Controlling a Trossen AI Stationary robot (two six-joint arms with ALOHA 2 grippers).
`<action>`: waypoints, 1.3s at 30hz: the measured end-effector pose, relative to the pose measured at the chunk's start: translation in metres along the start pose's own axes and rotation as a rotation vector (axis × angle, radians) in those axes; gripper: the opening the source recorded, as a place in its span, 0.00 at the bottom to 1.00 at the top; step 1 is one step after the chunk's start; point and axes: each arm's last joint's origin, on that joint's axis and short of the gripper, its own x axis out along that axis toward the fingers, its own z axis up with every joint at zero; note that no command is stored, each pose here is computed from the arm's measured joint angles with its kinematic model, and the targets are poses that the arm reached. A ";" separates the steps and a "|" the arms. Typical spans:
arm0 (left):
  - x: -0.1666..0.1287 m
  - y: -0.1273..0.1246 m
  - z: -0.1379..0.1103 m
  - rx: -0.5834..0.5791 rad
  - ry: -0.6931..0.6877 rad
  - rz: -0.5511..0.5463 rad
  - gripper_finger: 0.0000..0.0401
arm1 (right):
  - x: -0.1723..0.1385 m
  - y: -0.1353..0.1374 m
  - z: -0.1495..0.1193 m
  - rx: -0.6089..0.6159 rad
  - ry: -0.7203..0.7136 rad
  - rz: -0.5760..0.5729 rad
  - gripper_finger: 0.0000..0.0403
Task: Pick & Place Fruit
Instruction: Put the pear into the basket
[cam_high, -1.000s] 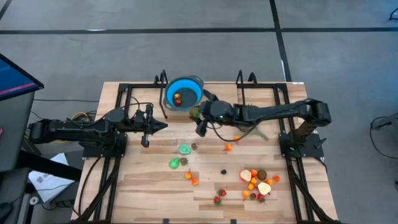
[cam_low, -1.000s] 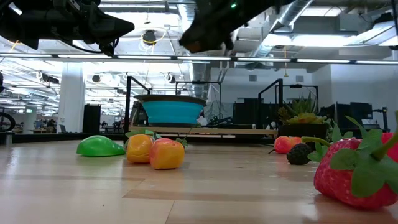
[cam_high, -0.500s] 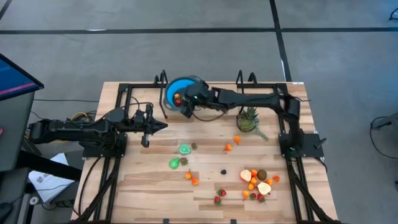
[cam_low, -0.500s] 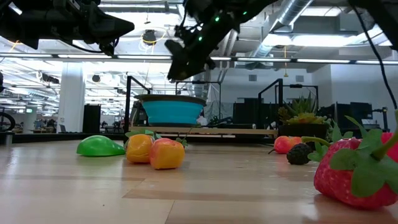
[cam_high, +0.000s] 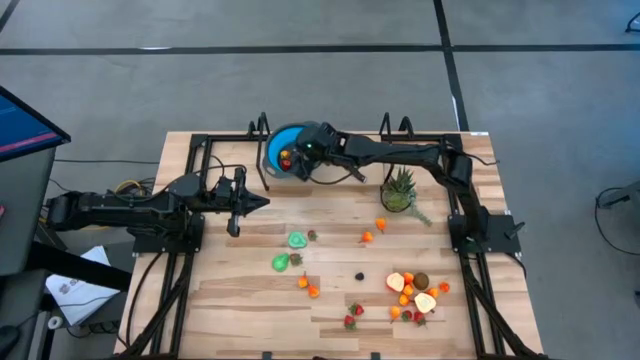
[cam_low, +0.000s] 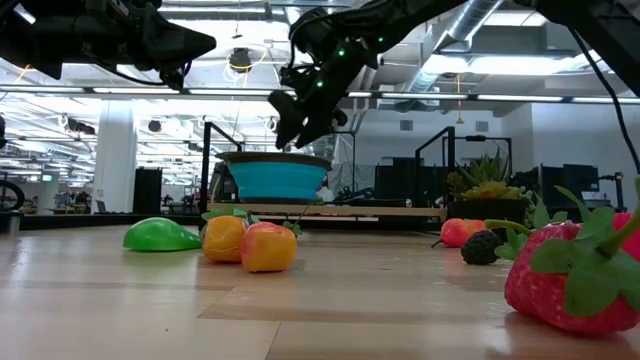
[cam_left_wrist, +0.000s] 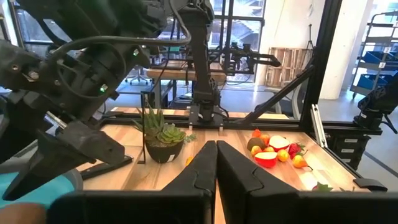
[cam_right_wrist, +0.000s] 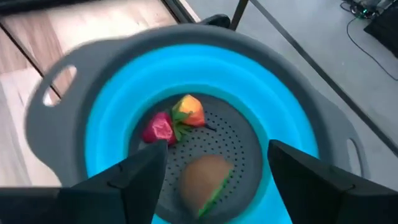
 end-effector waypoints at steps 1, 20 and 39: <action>0.000 0.000 0.000 0.000 0.000 0.000 0.01 | -0.002 0.001 0.000 -0.023 0.009 0.002 0.67; 0.000 0.000 0.000 0.000 0.001 0.001 0.01 | -0.108 0.061 -0.016 -0.261 0.172 0.144 0.04; 0.000 0.000 0.000 0.000 0.001 0.001 0.01 | -0.171 0.053 -0.132 0.101 0.036 0.259 0.00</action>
